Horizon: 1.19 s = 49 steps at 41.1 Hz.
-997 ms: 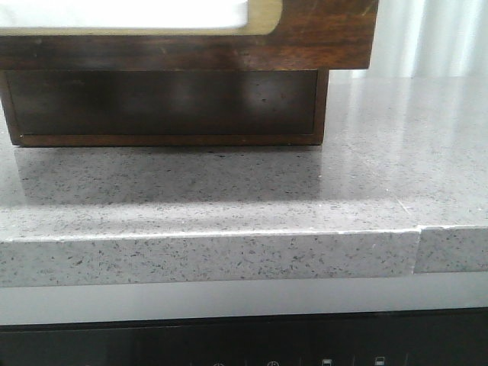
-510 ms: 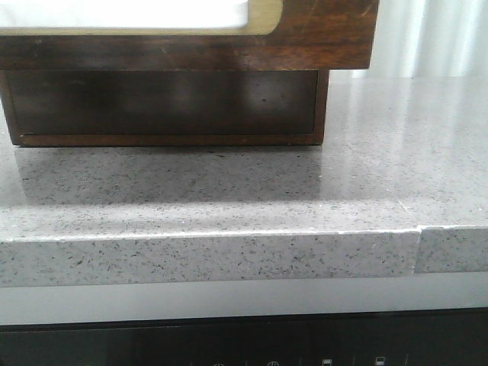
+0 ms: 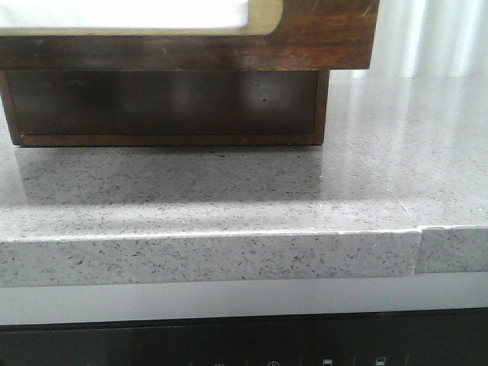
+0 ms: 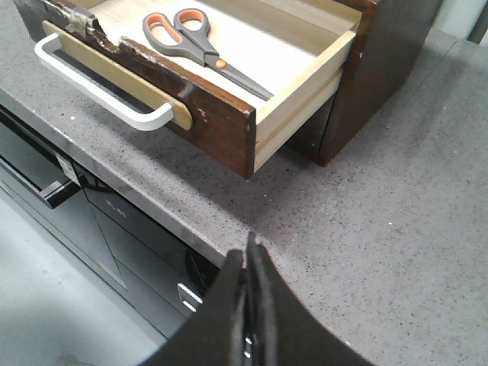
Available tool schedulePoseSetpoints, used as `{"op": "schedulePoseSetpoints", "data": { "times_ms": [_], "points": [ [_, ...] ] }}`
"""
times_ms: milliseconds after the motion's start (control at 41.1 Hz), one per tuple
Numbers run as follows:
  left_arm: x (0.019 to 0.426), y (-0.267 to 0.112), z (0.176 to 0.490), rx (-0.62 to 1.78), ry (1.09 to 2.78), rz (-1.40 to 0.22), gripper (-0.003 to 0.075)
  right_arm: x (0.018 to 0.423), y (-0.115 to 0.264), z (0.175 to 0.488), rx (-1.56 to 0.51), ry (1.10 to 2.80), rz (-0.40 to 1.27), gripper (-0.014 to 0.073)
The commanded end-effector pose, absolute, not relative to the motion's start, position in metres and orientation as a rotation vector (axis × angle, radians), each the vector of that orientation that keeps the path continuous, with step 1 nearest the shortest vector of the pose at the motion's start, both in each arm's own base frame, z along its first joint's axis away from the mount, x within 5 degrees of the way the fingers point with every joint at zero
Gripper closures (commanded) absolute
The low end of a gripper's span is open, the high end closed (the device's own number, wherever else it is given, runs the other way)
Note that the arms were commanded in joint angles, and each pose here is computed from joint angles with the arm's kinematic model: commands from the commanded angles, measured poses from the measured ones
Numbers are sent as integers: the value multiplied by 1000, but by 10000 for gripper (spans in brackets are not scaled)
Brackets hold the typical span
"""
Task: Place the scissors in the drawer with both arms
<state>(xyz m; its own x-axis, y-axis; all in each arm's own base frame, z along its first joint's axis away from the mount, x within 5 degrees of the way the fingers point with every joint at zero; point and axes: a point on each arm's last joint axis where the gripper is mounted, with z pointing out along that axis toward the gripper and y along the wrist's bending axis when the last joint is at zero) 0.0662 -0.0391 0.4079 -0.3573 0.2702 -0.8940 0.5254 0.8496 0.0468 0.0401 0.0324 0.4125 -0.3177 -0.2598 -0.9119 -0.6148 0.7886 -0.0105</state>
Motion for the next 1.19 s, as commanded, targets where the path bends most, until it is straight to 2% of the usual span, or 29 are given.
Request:
{"op": "schedulePoseSetpoints", "data": {
  "times_ms": [0,219,535,681,924,1167],
  "points": [
    [66,-36,412,509,1887,-300,741,42,32,425,-631,1818,417,712],
    [62,-19,370,307,1812,-157,741,42,32,425,-631,1818,417,712],
    [53,-5,265,94,1643,-31,741,42,32,425,-631,1818,417,712],
    [52,-3,232,68,1559,-11,741,42,32,425,-631,1818,417,712],
    [55,-2,208,39,1469,-19,741,42,32,425,-632,1820,417,712],
    [55,-2,207,36,1457,-19,741,42,32,425,-632,1821,417,712]
  ]
}}
